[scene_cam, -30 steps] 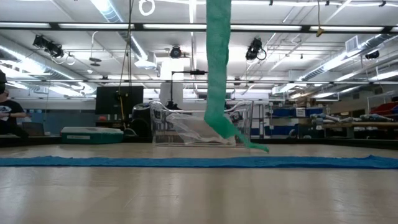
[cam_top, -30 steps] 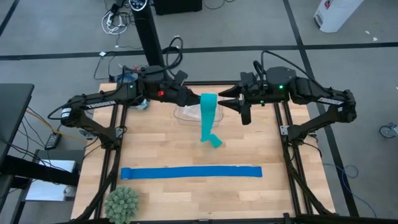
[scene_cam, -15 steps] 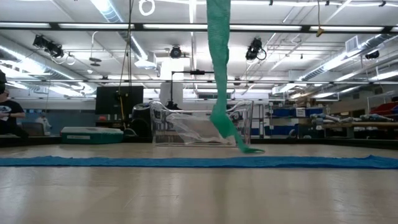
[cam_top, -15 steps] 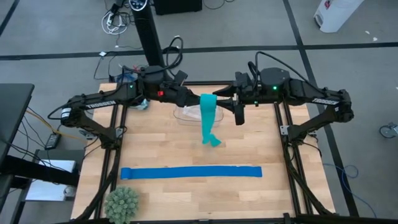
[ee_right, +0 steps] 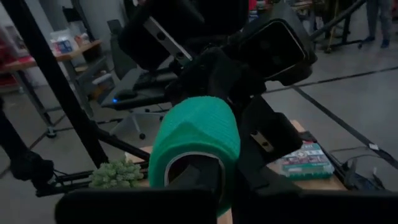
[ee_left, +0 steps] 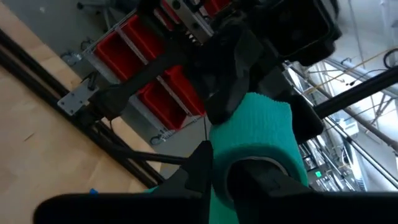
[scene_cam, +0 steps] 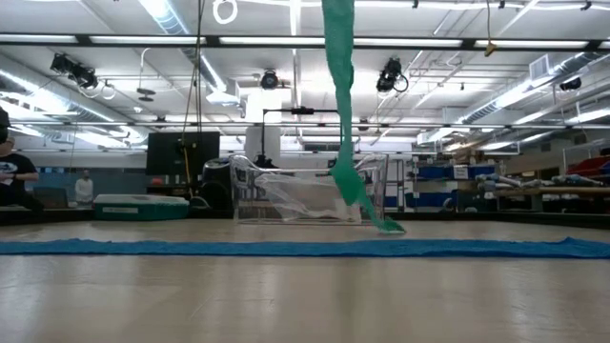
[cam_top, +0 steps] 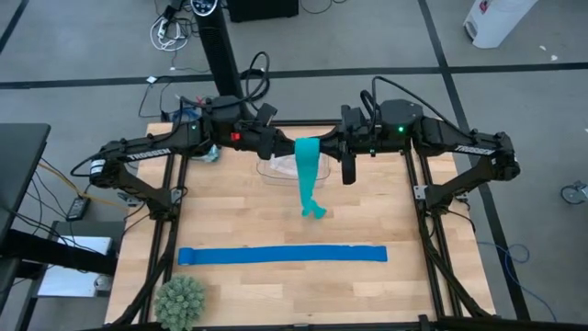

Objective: Roll bandage
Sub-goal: Roll the green bandage

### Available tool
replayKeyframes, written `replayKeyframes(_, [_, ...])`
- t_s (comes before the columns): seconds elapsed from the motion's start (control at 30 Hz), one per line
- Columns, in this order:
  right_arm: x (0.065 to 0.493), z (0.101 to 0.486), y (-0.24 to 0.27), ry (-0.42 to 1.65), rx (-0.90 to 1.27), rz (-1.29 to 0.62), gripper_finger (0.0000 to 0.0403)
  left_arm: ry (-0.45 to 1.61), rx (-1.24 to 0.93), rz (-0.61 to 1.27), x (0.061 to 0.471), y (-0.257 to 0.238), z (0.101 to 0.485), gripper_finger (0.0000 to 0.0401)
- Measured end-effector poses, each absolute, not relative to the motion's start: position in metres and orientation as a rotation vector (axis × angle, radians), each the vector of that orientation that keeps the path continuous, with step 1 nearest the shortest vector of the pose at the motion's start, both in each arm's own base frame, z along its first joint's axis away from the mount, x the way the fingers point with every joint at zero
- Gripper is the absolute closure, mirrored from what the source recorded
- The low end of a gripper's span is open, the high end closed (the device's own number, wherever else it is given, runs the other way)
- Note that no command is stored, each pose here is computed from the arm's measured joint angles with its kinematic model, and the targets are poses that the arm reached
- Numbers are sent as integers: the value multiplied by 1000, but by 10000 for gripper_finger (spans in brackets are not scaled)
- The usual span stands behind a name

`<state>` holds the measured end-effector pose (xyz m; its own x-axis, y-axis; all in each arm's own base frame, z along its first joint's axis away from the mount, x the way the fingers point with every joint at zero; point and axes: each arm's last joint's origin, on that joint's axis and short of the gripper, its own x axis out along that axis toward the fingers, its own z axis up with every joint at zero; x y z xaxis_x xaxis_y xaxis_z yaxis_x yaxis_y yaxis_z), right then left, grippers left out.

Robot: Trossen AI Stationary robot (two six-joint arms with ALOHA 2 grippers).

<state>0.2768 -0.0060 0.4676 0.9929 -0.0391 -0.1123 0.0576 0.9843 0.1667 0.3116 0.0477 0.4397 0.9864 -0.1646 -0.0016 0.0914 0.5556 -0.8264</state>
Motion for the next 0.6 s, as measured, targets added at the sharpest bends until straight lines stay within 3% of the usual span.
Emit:
replayKeyframes(0.3, [267, 476, -9, 69, 313, 13, 401, 6, -826, -206, 301, 64, 459, 269])
replayKeyframes(0.6, [244, 489, -16, 54, 608, 95, 402, -54, -605, -212, 274, 72, 506, 266])
